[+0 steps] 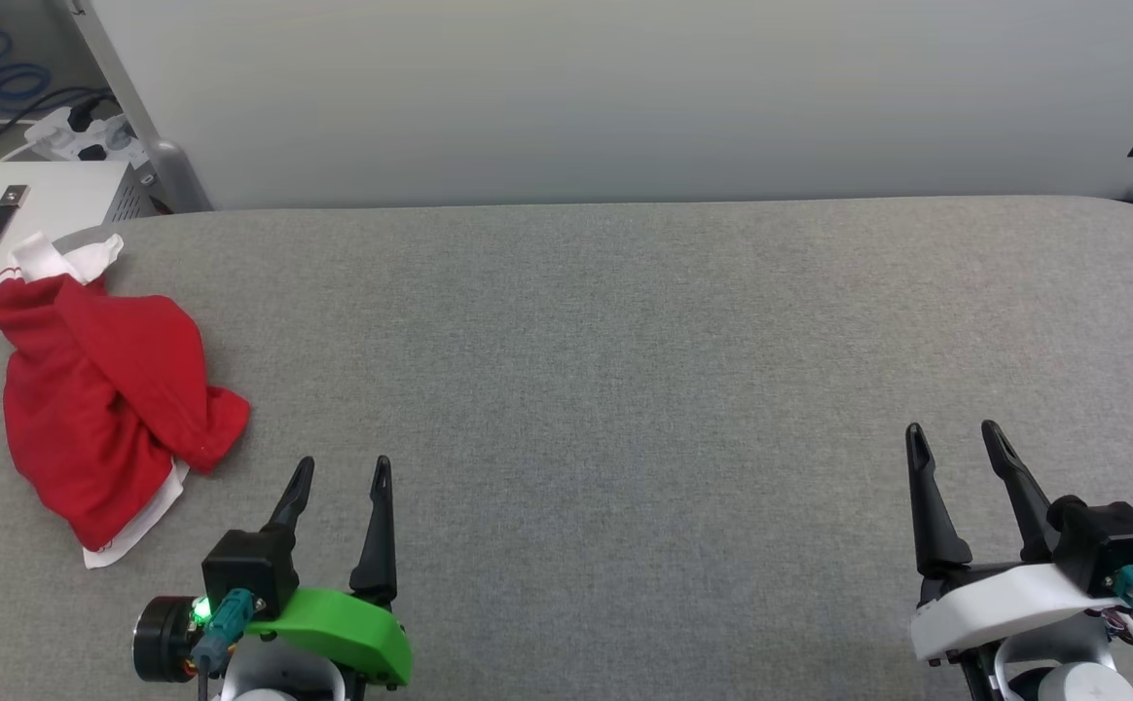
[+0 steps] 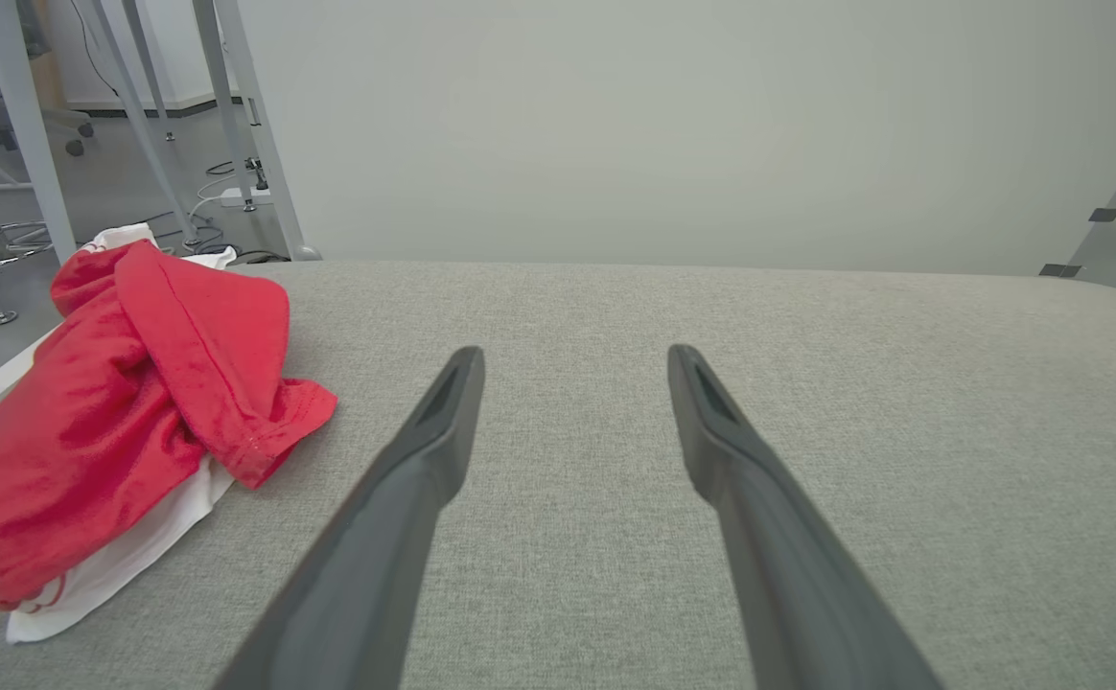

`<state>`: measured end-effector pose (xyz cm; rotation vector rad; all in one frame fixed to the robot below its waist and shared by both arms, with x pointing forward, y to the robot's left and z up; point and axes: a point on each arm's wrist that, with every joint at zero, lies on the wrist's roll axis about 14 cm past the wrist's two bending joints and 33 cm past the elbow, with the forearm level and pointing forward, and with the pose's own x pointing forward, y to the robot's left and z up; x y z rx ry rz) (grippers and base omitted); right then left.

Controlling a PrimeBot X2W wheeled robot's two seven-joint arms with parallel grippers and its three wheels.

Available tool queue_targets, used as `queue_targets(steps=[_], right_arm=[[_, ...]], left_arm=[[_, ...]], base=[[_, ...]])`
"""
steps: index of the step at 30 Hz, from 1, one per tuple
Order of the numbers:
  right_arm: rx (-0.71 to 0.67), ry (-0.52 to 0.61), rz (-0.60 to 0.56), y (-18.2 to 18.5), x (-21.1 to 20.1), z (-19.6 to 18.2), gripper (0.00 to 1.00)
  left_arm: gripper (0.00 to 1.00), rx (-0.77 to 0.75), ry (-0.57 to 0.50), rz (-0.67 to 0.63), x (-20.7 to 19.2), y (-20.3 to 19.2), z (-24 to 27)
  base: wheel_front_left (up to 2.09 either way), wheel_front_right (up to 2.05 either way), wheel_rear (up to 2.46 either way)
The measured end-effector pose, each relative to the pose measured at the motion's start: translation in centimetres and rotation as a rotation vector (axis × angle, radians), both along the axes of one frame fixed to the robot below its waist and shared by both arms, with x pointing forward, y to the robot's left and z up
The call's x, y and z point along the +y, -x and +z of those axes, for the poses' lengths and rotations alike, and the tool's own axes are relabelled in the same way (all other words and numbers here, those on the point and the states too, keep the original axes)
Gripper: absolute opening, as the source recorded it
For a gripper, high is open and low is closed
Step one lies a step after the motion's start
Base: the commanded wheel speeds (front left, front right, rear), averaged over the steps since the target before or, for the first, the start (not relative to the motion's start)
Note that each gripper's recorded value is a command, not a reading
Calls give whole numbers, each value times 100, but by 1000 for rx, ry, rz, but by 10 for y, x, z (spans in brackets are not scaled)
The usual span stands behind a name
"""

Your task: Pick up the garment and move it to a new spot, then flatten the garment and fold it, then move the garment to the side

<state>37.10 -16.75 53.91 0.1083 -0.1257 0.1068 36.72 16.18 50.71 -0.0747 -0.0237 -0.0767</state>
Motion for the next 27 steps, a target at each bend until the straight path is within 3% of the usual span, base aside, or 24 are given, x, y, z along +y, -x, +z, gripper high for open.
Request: queue_targets(steps=[10, 27], right_arm=[[-8, -20, 79, -10, 27, -1, 100], [-48, -44, 342, -25, 118, 6, 100]], left_arm=[[100, 3, 19, 51, 16, 7, -4], [100, -47, 38, 275, 84, 50, 5]], base=[[0, 0, 0], [0, 0, 0]])
